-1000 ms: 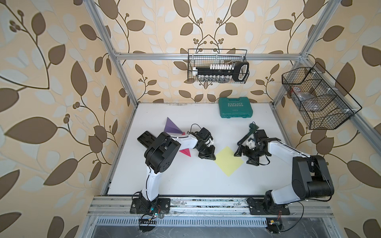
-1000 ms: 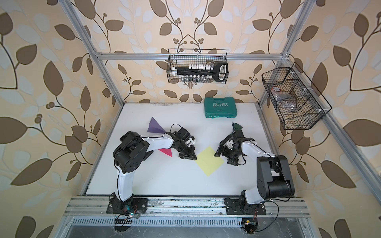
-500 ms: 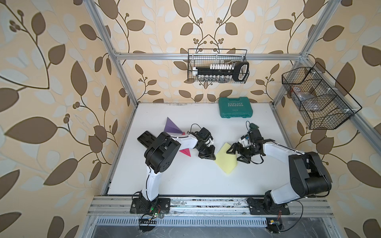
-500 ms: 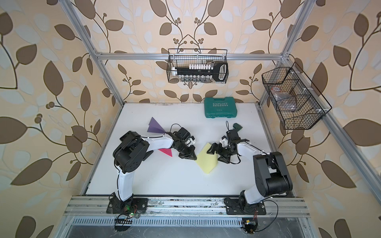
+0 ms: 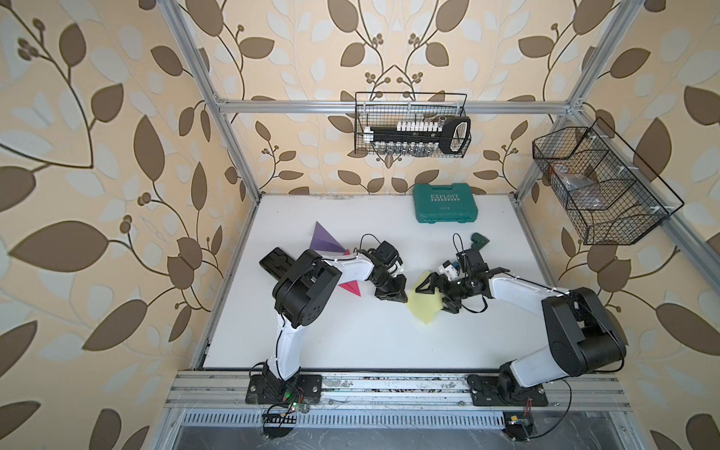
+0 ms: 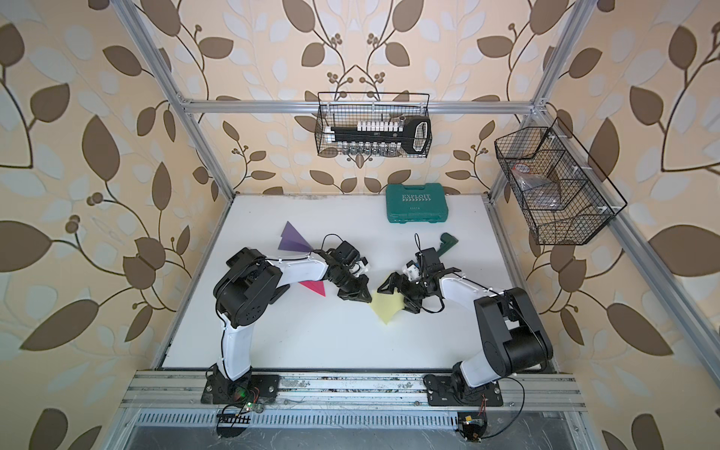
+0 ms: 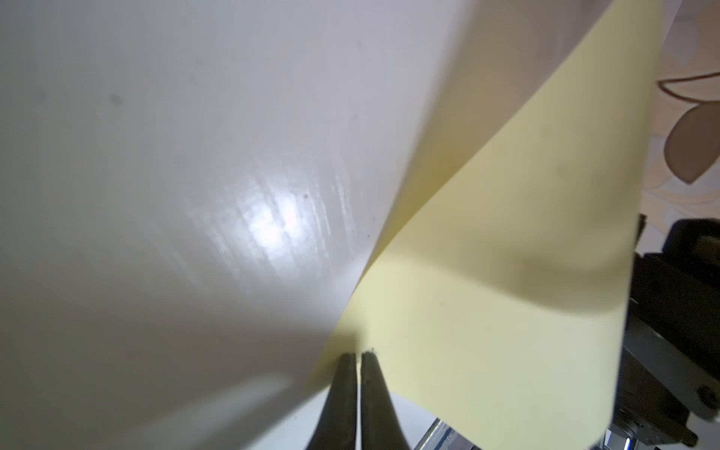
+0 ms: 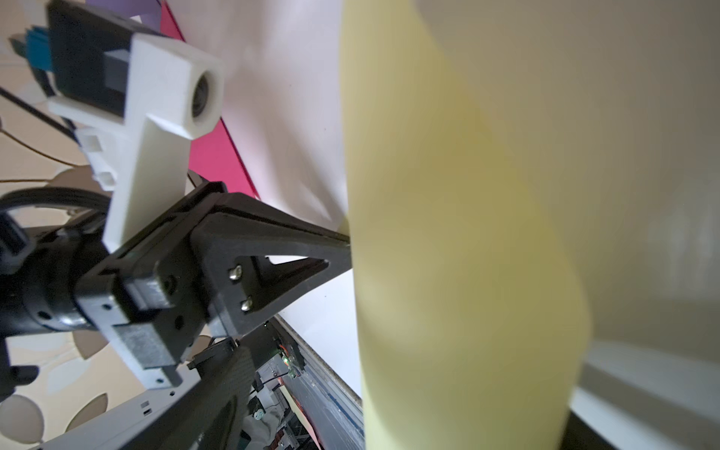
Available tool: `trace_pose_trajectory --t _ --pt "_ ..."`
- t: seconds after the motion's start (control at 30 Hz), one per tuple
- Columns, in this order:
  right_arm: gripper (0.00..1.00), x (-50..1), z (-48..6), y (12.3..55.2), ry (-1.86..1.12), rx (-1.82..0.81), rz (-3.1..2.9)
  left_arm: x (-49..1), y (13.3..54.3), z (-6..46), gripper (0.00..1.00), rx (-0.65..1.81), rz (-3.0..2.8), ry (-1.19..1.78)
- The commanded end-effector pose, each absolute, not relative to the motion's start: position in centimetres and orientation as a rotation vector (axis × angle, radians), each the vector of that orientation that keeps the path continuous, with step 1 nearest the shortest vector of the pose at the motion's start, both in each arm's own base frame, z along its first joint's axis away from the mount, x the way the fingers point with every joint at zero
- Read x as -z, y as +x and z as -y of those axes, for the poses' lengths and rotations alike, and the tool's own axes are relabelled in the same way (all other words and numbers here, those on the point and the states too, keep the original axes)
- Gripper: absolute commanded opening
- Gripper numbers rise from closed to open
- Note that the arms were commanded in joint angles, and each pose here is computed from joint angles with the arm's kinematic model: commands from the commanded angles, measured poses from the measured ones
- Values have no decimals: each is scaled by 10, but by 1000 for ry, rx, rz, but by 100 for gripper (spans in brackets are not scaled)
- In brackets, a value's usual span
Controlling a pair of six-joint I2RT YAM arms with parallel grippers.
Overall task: Fold the square paper diagonally
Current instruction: Fold the paper at the center of the board.
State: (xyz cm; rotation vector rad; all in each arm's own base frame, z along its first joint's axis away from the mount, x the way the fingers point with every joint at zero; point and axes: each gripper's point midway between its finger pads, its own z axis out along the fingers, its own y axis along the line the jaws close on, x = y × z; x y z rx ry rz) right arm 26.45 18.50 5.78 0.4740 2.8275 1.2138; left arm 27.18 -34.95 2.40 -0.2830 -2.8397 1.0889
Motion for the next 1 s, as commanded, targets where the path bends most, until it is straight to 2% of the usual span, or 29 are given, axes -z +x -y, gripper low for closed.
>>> trace_pose_trajectory --t 0.0,0.07,0.17,0.57,0.67,0.83,0.97 --pt "94 -80 -192 270 458 -1271 -2772 -32 271 348 8 -1093 2858 -330" --pt "91 -84 -189 271 449 -1239 -2768 -31 270 348 8 -1091 2857 -328" --pt "82 -85 -184 272 447 -1187 -2774 -31 269 348 8 -1089 2856 -328" --pt "71 -98 -176 274 429 -1093 -2766 -29 269 346 8 -1083 2856 -324" --pt "63 -100 -171 274 430 -1044 -2775 -29 269 347 8 -1083 2855 -320" --pt "59 -97 -167 273 408 -990 -2807 -28 269 347 8 -1081 2853 -323" --pt "46 -95 -160 271 381 -897 -2838 -29 269 347 8 -1080 2856 -325"
